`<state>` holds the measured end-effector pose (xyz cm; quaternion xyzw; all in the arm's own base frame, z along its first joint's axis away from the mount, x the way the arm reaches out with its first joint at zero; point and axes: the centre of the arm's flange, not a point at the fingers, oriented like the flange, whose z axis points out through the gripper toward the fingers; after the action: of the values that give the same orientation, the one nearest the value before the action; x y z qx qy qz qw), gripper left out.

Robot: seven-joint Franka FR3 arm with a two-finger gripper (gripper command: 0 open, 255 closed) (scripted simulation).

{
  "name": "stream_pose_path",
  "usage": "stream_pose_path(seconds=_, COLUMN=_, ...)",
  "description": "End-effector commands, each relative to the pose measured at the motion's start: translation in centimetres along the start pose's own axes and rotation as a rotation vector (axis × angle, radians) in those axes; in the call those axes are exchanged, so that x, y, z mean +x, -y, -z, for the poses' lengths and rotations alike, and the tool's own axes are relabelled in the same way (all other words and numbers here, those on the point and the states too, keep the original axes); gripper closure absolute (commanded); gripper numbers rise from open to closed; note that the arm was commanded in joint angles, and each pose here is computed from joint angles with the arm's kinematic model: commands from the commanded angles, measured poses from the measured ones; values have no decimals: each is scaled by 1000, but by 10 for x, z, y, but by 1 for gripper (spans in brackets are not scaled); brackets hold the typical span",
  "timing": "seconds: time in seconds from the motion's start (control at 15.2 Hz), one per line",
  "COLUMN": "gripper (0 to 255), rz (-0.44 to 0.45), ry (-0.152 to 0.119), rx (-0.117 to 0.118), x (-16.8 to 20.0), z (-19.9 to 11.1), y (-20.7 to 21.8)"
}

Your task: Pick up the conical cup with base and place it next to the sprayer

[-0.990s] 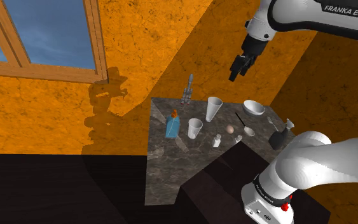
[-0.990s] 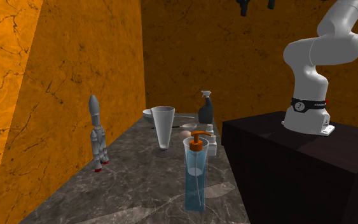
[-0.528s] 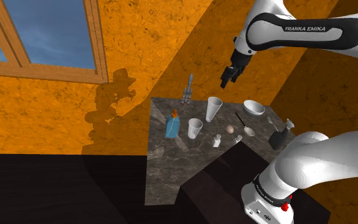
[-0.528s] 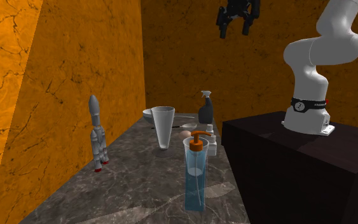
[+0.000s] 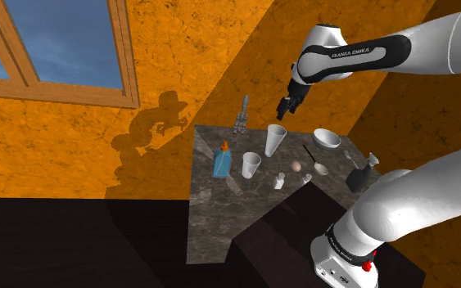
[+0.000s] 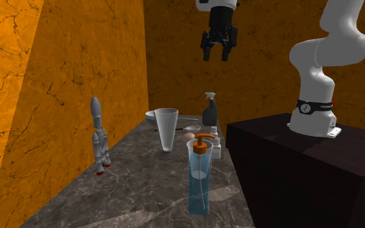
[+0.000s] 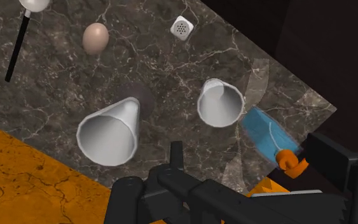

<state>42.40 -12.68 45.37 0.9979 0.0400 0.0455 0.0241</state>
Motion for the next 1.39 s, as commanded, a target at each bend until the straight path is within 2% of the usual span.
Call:
stream_pose_path(seconds=0.0, gripper=0, rz=-2, ry=-1, rx=-6, x=9, z=-24, y=-14)
stream_pose_path(seconds=1.06, gripper=0, rz=-22, ry=-2, rx=-41, x=83, z=-188, y=-119)
stream_pose_path(seconds=1.32, gripper=0, rz=-23, ry=-2, rx=-41, x=85, z=-208, y=-122)
